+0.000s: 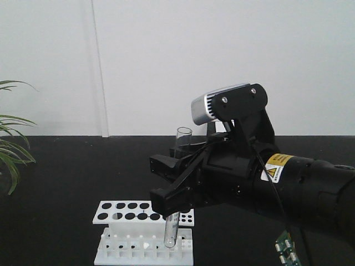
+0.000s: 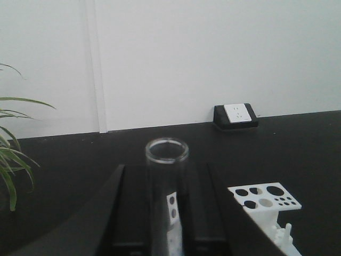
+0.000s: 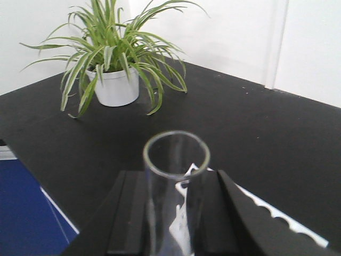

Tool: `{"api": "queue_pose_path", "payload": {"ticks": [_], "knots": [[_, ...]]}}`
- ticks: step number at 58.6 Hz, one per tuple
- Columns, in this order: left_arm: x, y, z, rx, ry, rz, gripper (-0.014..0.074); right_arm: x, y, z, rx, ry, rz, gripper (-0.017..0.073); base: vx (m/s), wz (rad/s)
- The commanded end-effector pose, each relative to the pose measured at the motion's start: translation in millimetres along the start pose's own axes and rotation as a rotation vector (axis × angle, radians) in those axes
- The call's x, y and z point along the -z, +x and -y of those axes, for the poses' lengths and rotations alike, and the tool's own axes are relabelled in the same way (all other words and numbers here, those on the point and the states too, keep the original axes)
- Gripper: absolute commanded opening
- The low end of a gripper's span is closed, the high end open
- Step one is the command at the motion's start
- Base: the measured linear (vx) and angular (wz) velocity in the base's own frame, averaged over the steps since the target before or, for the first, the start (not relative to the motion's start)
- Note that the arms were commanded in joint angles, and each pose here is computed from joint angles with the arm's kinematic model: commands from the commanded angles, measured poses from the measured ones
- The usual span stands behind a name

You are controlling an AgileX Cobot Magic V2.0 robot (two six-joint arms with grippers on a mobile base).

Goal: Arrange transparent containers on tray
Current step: 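Hold both tubes while the base drives to the yellow tray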

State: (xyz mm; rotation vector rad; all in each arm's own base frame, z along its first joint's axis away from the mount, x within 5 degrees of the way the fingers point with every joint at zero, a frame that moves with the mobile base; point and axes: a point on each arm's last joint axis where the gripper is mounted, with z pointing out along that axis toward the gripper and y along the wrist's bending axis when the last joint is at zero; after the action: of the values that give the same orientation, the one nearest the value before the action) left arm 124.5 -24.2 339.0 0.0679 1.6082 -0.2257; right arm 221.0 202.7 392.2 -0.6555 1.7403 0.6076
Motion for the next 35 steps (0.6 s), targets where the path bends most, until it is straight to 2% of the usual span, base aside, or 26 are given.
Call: {"api": "queue_pose_path", "payload": {"ticks": [1, 35], "knots": [[2.5, -17.0, 3.7, 0.016, 0.033, 0.106, 0.0134, 14.3, -25.9, 1.1, 0.009, 0.022, 0.144, 0.0204, -0.2, 0.05], [2.5, -17.0, 3.7, 0.016, 0.033, 0.106, 0.0134, 14.3, -25.6, 1.0, 0.009, 0.021, 0.141, 0.0206, -0.25, 0.04]]}}
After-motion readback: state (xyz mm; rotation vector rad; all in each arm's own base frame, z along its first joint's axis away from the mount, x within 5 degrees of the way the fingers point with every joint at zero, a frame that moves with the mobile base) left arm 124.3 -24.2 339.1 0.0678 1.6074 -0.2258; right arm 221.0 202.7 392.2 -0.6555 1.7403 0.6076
